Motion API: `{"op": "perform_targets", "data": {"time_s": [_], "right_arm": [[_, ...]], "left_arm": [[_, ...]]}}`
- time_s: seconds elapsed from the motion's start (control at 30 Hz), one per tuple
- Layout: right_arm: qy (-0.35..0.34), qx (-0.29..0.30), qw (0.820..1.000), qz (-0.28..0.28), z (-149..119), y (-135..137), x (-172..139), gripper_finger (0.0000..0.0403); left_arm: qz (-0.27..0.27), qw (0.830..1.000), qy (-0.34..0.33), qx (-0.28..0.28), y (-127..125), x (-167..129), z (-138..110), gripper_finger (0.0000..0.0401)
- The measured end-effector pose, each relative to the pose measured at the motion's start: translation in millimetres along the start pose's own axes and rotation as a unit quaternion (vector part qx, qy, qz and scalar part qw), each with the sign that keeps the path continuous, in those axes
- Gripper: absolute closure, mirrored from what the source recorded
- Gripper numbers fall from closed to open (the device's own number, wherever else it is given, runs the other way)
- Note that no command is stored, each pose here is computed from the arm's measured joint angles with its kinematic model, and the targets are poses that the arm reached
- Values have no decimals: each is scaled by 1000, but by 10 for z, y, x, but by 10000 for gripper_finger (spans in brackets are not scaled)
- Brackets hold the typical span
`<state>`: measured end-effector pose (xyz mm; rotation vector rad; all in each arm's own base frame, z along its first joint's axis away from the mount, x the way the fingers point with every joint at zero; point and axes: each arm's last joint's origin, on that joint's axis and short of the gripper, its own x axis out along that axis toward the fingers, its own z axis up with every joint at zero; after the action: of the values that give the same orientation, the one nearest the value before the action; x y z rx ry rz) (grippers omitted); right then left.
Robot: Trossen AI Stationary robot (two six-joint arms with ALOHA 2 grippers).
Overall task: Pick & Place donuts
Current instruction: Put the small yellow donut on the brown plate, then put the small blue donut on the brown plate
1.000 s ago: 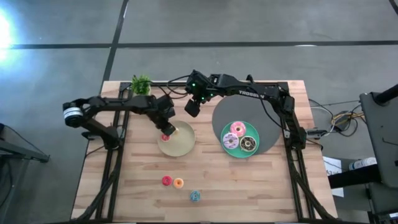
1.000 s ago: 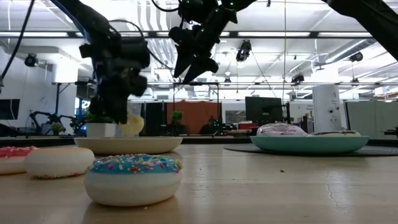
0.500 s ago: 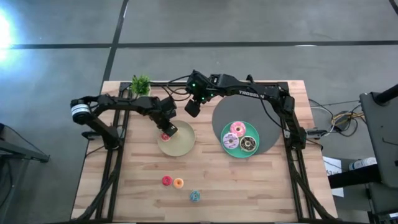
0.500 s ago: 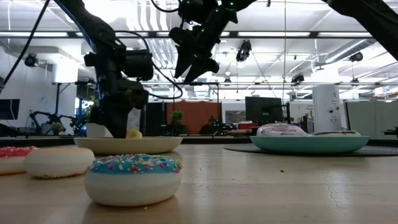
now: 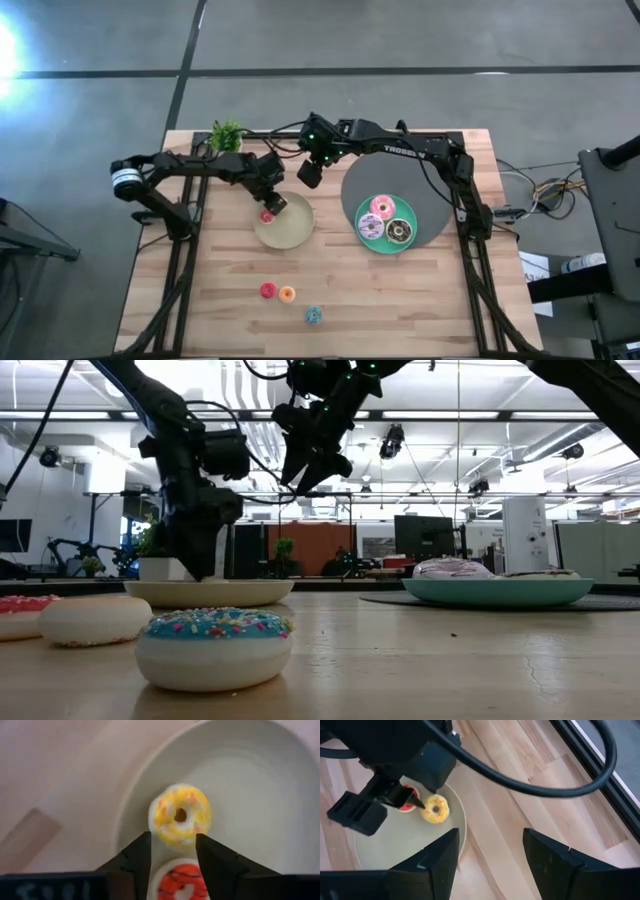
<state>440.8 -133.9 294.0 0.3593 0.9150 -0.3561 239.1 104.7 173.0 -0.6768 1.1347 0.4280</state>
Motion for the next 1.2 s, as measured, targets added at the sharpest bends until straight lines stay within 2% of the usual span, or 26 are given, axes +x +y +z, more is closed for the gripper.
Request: {"op": "perform_targets", "data": {"time_s": [0.17, 0.3, 0.47, 0.57, 0.63, 0.77, 0.87, 1.0, 1.2], "right_arm": [[3, -7, 1000, 0, -11, -3, 10, 193], [7, -19, 1000, 5, -22, -4, 20, 193], [16, -68, 997, 19, -66, 83, 30, 193], [26, -97, 995, 28, -149, 204, 17, 194], [30, -111, 993, 34, -231, 297, 0, 198], [22, -134, 989, 52, -450, 492, -153, 208], [7, -135, 988, 73, -662, 628, -343, 215], [9, -153, 979, 133, -1033, 802, -553, 218], [34, -225, 957, 180, -1658, 1125, -467, 210]], "left_arm": [[39, 999, 21, 6, 20, -50, -32, 266], [38, 999, 18, 24, -22, -200, -49, 266], [-2, 995, -61, 78, -222, -618, -170, 266], [-26, 988, -111, 104, -361, -866, -368, 266], [-36, 984, -144, 101, -445, -994, -523, 266], [-63, 973, -207, 81, -612, -1136, -805, 266], [-81, 967, -227, 77, -737, -1159, -972, 266], [-76, 965, -244, 64, -877, -1111, -1135, 266], [-95, 970, -222, 14, -1051, -1007, -1283, 266]]}}
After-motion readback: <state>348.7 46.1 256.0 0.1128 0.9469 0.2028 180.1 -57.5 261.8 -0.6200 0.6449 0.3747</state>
